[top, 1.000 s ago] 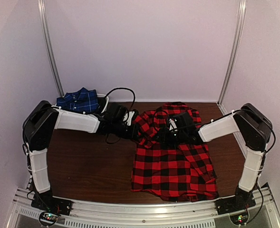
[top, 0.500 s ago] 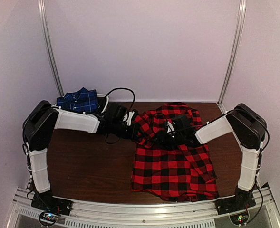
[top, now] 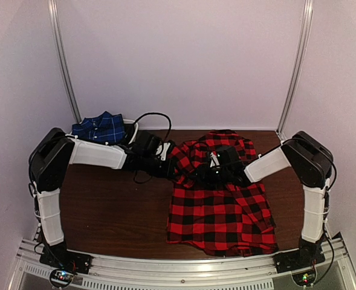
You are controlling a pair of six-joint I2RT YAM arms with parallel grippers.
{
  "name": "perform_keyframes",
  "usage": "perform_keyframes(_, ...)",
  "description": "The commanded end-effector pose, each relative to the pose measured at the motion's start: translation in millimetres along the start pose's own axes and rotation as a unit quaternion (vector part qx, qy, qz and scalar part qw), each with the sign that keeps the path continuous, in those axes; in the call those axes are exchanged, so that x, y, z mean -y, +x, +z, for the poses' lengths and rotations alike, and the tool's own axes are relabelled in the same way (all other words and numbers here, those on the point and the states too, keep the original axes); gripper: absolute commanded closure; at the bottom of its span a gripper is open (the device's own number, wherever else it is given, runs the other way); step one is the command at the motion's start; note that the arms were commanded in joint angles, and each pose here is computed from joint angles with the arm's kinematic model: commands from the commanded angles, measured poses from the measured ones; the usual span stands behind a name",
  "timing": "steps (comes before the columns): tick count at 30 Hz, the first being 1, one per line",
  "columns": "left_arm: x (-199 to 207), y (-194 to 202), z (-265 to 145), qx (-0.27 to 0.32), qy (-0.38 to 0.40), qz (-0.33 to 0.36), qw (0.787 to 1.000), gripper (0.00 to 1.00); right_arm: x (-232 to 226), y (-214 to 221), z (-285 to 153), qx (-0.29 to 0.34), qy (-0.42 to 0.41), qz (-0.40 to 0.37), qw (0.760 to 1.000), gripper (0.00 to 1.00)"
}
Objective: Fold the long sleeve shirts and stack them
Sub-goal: Pick up the sleeve from the 1/3-folded shirt.
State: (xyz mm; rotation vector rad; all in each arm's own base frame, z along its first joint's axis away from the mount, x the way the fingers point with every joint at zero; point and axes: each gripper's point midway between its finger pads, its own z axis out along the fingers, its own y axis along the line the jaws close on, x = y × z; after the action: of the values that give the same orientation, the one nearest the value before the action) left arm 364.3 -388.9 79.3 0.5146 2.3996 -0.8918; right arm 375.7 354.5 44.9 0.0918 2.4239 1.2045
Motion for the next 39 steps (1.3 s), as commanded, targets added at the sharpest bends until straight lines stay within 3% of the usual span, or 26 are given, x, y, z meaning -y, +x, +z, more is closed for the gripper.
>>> perform_keyframes(1,-0.1,-8.9,-16.3,0.013,-0.01,-0.003,1.0,0.62,0.6,-13.6,8.2,0.023,-0.001,0.003,1.0,0.46)
perform_keyframes(7,-6.3,9.8,-33.6,-0.009,-0.03,-0.023,0.999,0.62,4.4,-21.0,10.9,0.036,0.005,0.004,0.999,0.59)
perform_keyframes(18,1.2,98.3,-54.4,-0.111,-0.003,-0.068,0.992,0.58,-10.3,-52.9,0.0,0.07,0.025,-0.038,0.996,1.0)
perform_keyframes(32,49.0,204.7,-73.2,-0.243,0.025,-0.078,0.967,0.58,-71.2,-141.1,-46.5,0.16,0.08,-0.156,0.972,1.0)
perform_keyframes(39,70.3,234.1,-76.0,-0.282,0.03,-0.083,0.955,0.6,-103.2,-161.6,-64.9,0.185,0.066,-0.179,0.964,1.0)
